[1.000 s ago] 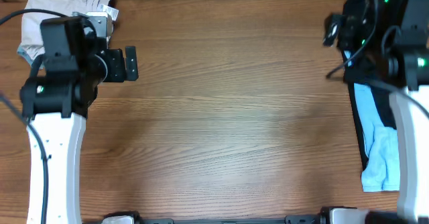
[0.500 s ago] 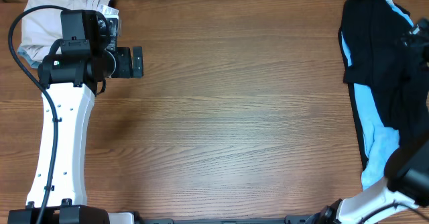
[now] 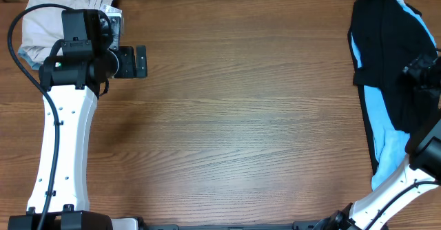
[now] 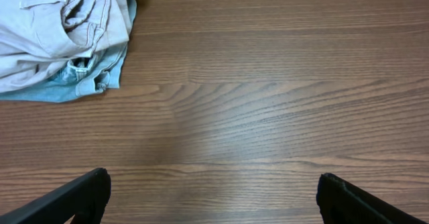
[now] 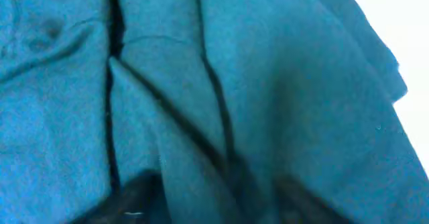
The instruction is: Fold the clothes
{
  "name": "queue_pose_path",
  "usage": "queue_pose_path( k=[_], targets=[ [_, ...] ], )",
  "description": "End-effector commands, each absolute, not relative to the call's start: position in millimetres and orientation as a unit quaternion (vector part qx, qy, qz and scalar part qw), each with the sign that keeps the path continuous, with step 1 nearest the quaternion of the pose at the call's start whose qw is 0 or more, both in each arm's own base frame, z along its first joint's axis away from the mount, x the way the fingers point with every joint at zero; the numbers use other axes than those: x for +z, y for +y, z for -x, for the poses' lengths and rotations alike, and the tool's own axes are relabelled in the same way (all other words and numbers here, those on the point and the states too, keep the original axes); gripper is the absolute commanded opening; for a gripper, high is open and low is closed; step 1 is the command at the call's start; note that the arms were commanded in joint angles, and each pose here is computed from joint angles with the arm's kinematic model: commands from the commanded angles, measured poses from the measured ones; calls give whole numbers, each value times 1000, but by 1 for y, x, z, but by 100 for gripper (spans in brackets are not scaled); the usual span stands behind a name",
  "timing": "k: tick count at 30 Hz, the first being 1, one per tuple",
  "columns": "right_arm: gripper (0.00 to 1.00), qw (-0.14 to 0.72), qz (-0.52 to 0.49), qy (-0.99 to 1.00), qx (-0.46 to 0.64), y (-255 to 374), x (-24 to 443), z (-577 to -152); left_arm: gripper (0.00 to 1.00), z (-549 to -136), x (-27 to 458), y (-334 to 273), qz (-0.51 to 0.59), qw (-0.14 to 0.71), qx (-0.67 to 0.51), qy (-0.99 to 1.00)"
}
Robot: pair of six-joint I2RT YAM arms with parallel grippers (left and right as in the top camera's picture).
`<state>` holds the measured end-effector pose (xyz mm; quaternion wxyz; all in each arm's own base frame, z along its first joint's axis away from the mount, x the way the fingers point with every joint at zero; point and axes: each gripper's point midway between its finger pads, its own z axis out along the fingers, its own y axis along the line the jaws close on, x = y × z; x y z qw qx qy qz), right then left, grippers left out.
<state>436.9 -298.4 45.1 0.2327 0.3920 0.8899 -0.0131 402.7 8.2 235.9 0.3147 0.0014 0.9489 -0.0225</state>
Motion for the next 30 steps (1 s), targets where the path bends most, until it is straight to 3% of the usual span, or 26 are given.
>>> queue_pose_path(
  k=[1, 3, 5, 15, 23, 30],
  targets=[
    [26, 237, -389, 890, -1, -299, 41, -443, 100, -409, 248, 8, -12, 334, -20, 942],
    [10, 240, -387, 890, 6, -297, 44, -445, 100, -410, 249, 8, -12, 337, -20, 941],
    [4, 250, -384, 889, 8, -296, 54, -447, 100, -412, 251, 8, -12, 342, -20, 940],
    [4, 348, -340, 872, 46, -260, 185, -447, 100, -425, 276, 18, -3, 384, 9, 923],
    [4, 396, -211, 878, 167, -130, 276, -453, 100, -429, 344, 37, 17, 446, 43, 894],
    [4, 349, -70, 893, 275, 35, 292, -453, 100, -424, 359, 71, 48, 456, 74, 885]
  ],
)
